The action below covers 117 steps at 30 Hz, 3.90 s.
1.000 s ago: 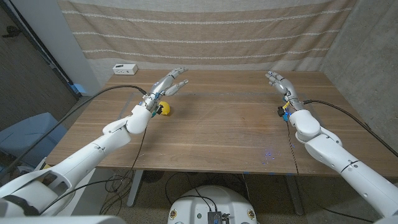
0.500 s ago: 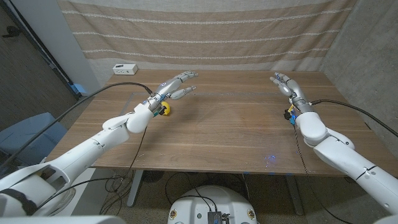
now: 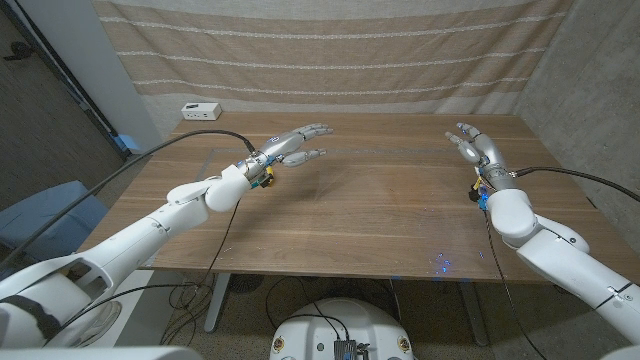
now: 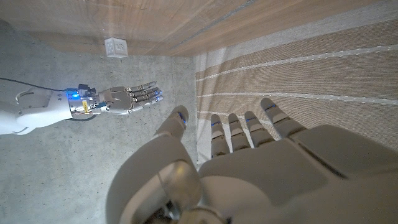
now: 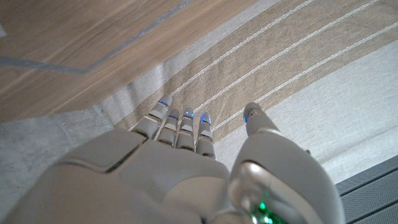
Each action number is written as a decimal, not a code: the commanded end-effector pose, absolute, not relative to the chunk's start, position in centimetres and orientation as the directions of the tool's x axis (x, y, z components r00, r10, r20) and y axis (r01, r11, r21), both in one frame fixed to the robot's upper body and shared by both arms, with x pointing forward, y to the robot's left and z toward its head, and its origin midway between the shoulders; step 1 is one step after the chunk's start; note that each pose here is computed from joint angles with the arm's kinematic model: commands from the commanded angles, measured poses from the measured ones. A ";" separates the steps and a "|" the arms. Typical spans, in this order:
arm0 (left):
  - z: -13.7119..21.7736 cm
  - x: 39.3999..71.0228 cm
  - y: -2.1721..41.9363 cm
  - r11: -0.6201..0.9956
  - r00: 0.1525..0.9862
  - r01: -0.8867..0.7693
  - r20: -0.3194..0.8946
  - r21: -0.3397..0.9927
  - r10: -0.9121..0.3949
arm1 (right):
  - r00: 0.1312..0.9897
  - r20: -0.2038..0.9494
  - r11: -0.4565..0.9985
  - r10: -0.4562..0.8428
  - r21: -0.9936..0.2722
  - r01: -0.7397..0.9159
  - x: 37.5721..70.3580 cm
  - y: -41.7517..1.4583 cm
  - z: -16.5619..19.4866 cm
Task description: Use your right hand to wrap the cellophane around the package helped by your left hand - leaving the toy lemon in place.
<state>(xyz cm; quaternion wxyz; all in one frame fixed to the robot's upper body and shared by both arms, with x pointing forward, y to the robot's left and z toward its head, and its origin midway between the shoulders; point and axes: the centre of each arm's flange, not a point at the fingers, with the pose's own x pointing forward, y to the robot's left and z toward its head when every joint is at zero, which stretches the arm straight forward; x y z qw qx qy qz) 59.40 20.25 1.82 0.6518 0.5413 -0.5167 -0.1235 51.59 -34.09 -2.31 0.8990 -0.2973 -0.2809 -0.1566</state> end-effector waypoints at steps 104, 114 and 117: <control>-2.7 62.1 16.8 -0.115 0.500 -0.234 0.018 0.965 -0.866 | 0.750 0.153 0.254 -0.643 -0.881 0.398 56.5 -34.4 -8.2; -2.7 62.4 16.7 -0.129 0.515 -0.216 0.001 0.968 -0.857 | 0.673 0.308 0.104 -0.673 -0.861 0.498 56.2 -33.9 -7.8; -2.7 62.3 16.7 -0.130 0.517 -0.215 0.000 0.968 -0.856 | 0.656 0.330 0.077 -0.679 -0.856 0.511 56.1 -33.8 -7.8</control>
